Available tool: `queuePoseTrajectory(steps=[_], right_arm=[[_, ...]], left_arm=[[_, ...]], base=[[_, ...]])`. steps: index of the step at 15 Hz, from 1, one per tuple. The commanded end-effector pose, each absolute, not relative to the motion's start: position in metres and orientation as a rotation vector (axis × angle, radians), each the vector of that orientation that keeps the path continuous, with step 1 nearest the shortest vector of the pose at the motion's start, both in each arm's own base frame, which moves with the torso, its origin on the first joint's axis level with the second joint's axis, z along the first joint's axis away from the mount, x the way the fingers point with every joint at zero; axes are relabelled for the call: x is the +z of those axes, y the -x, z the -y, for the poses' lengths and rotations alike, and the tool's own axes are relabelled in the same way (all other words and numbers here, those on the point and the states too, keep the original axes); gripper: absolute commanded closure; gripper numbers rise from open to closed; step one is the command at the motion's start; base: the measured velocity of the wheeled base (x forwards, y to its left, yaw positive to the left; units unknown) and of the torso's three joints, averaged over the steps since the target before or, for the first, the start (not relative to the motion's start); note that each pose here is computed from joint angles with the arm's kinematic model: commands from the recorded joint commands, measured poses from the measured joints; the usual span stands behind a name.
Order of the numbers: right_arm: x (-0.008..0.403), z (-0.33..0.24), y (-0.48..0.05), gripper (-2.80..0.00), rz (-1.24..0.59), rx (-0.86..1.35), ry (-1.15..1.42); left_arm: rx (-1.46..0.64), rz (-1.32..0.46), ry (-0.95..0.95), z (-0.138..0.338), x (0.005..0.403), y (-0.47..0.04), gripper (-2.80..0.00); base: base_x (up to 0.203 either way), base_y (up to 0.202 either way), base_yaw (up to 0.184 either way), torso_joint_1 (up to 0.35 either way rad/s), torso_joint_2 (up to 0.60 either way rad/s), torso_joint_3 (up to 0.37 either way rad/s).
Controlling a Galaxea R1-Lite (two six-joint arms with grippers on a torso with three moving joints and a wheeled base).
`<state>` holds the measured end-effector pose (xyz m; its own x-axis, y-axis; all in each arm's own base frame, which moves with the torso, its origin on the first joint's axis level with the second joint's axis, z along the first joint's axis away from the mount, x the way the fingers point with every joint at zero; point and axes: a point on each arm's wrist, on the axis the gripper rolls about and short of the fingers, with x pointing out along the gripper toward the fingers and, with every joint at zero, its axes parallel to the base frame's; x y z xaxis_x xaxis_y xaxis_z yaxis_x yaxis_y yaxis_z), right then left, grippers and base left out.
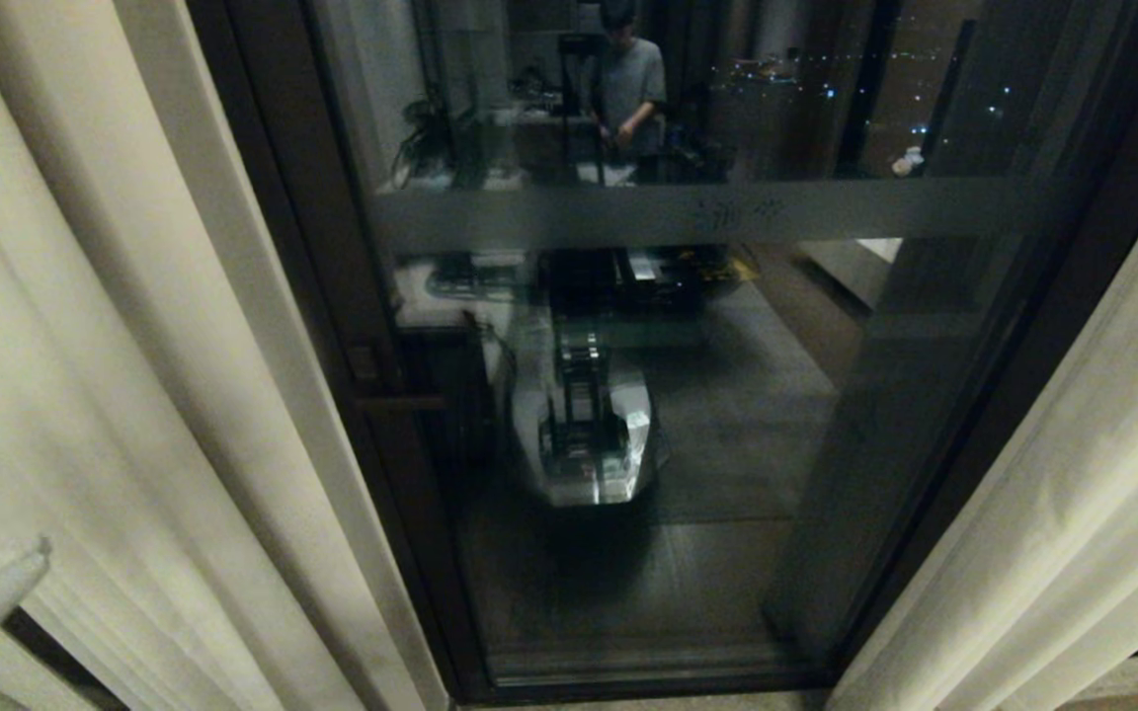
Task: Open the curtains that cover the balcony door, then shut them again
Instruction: Pull the inner curtains open on both sides
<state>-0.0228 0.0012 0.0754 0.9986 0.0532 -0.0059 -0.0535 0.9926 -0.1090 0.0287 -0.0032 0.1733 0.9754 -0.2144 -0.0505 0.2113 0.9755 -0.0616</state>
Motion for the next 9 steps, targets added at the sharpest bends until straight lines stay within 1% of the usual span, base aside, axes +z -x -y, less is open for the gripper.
queuePoseTrajectory(steps=[1, 4, 7, 9], right_arm=[[0.075, -0.001, 0.023, 0.0, -0.003, 0.054, 0.11], [0.075, -0.001, 0.023, 0.0, -0.003, 0.055, 0.11], [0.075, -0.001, 0.023, 0.0, -0.003, 0.055, 0.11], [0.075, -0.001, 0.023, 0.0, -0.003, 0.056, 0.11]], left_arm=[[-0.115, -0.058, 0.036, 0.002, 0.145, -0.014, 0.0], [-0.04, -0.115, -0.008, -0.002, 0.098, -0.003, 0.0], [-0.085, -0.192, -0.034, 0.0, 0.088, -0.002, 0.0], [-0.015, -0.206, -0.052, 0.001, 0.087, -0.001, 0.0]], base=[[0.0, 0.0, 0.0, 0.0, 0.0, 0.0], [0.0, 0.0, 0.0, 0.0, 0.0, 0.0], [0.0, 0.0, 0.0, 0.0, 0.0, 0.0], [0.0, 0.0, 0.0, 0.0, 0.0, 0.0]])
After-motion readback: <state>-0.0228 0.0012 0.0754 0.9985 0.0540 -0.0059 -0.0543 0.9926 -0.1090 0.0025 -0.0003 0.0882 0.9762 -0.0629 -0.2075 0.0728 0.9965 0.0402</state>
